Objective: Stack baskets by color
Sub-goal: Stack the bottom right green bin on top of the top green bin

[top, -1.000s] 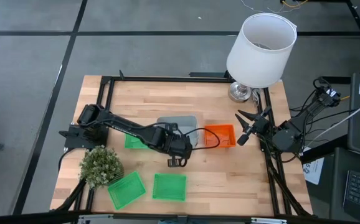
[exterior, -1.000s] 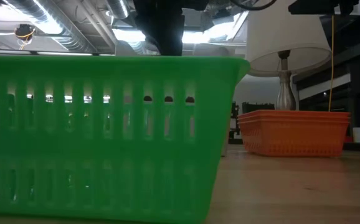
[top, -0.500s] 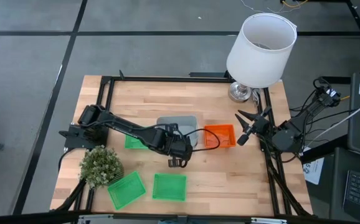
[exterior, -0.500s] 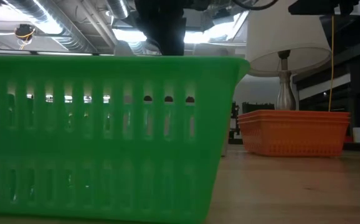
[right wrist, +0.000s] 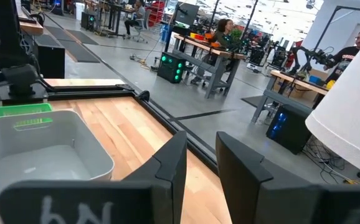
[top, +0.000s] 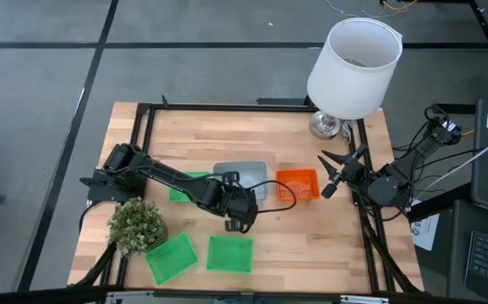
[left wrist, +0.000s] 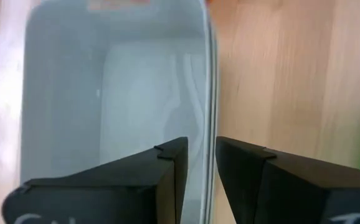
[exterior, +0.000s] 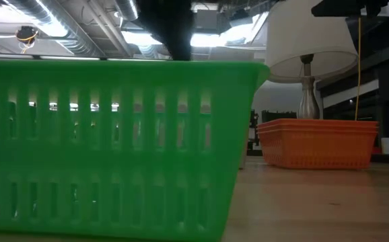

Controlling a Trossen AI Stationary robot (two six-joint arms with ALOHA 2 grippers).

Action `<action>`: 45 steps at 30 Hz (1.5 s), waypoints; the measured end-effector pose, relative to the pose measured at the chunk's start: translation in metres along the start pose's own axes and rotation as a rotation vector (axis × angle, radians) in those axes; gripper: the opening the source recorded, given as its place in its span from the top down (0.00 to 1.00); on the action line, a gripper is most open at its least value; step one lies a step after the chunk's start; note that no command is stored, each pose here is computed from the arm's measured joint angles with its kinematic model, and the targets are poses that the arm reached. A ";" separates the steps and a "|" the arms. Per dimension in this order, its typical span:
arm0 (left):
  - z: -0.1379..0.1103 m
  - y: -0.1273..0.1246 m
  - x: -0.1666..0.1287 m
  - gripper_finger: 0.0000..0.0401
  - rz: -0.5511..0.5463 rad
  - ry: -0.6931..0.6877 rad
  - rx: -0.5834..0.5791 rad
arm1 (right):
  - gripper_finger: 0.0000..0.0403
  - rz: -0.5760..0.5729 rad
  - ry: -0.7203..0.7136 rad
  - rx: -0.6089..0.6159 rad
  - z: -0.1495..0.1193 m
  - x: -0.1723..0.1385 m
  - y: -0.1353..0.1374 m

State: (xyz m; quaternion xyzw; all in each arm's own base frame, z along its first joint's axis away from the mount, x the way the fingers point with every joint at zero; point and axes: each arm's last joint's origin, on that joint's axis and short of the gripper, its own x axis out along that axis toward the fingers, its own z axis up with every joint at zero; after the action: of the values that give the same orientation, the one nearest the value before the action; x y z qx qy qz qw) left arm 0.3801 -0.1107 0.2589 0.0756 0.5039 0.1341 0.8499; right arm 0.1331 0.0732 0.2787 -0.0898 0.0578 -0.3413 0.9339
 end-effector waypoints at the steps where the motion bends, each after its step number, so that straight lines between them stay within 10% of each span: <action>1: -0.004 0.001 -0.003 0.81 0.007 0.032 -0.006 | 0.78 0.000 0.000 0.000 0.000 0.000 0.000; 7: -0.020 0.006 -0.032 0.81 0.027 0.117 -0.152 | 0.78 0.000 0.000 0.001 0.000 0.000 0.000; 13: -0.024 -0.021 -0.054 0.81 -0.186 0.085 -0.111 | 0.78 0.000 -0.001 0.006 0.000 0.000 0.000; 25: -0.020 -0.058 -0.004 0.80 -0.388 0.116 0.110 | 0.78 0.007 0.000 0.023 0.000 0.000 0.000; 45: -0.010 -0.055 0.038 0.80 -0.587 0.157 0.107 | 0.78 0.031 0.003 0.015 -0.001 0.000 0.001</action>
State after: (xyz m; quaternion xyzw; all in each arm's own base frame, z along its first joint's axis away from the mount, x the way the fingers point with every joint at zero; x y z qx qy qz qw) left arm 0.3973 -0.1516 0.2082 -0.0391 0.5748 -0.1383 0.8056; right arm 0.1334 0.0738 0.2780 -0.0813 0.0581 -0.3273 0.9396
